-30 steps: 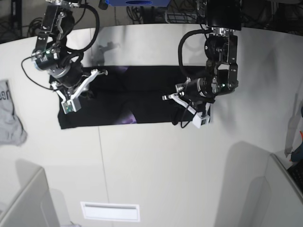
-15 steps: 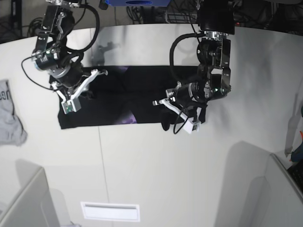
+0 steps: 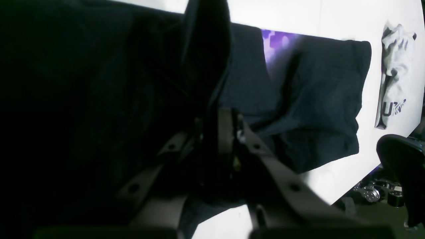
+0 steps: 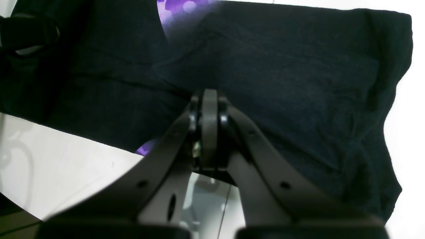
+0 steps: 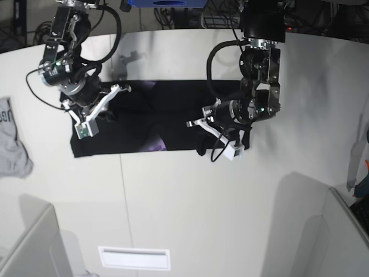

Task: Fold the T-shirt properly
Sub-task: 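Push the strip's end inward with the left gripper to shorten it, then grasp both ends of the folded strip with both grippers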

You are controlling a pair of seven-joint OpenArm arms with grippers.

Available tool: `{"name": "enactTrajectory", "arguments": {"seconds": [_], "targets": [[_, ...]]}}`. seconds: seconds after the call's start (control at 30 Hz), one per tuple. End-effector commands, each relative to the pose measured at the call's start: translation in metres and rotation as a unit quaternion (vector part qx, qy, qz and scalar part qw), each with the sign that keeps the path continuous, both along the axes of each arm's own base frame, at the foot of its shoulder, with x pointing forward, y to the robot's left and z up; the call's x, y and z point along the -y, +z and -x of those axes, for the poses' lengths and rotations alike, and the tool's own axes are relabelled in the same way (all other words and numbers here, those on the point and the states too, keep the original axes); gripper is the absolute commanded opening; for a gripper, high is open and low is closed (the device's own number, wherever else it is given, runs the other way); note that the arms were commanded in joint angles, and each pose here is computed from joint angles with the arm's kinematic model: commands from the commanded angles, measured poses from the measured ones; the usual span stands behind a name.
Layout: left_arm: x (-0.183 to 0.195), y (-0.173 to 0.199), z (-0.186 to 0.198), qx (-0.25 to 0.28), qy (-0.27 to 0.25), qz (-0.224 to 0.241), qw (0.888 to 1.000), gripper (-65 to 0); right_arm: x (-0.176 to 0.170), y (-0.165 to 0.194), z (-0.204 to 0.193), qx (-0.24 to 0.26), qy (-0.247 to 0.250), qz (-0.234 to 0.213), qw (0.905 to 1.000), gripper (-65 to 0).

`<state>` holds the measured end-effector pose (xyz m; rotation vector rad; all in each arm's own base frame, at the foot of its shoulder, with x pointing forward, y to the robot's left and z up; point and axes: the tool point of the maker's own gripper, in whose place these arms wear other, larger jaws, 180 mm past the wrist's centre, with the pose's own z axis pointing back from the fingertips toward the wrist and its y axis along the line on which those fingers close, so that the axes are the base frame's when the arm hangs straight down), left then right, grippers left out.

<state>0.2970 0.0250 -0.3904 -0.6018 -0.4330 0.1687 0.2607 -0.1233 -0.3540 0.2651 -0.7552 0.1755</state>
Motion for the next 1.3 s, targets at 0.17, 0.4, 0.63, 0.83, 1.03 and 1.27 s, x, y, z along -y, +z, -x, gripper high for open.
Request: {"name": "enactTrajectory", "arguments": {"seconds": [0.17,0.4,0.63,0.83,1.03,1.27], "targets": [[0.004,0.013,-0.009,0.019,0.000,0.010,1.000,-65.0,0.000,0.012,-0.008,0.024,0.001,-0.004,0.9997,-65.0],[0.016,0.016,-0.009,0.019,0.000,0.026,0.999,-40.2,0.000,0.012,-0.008,0.024,0.001,-0.004,0.9997,-65.0],[0.076,0.032,-0.012,0.035,-0.082,0.040,0.995,-25.2,0.000,0.012,-0.008,0.024,0.001,-0.004,0.9997,-65.0],[0.049,0.067,-0.022,0.098,-0.061,0.027,0.993,-25.8,0.023,0.014,-0.009,0.029,-0.033,0.003,0.9990,-65.0],[-0.109,0.055,-0.004,0.092,0.073,-0.078,0.990,-65.0,0.077,0.028,-0.022,0.003,-0.097,0.034,0.9947,-62.0],[-0.241,0.051,0.041,0.087,0.127,-0.202,0.967,-65.0,0.125,0.012,-0.036,-0.040,-0.084,0.056,0.9941,-12.2]]}}
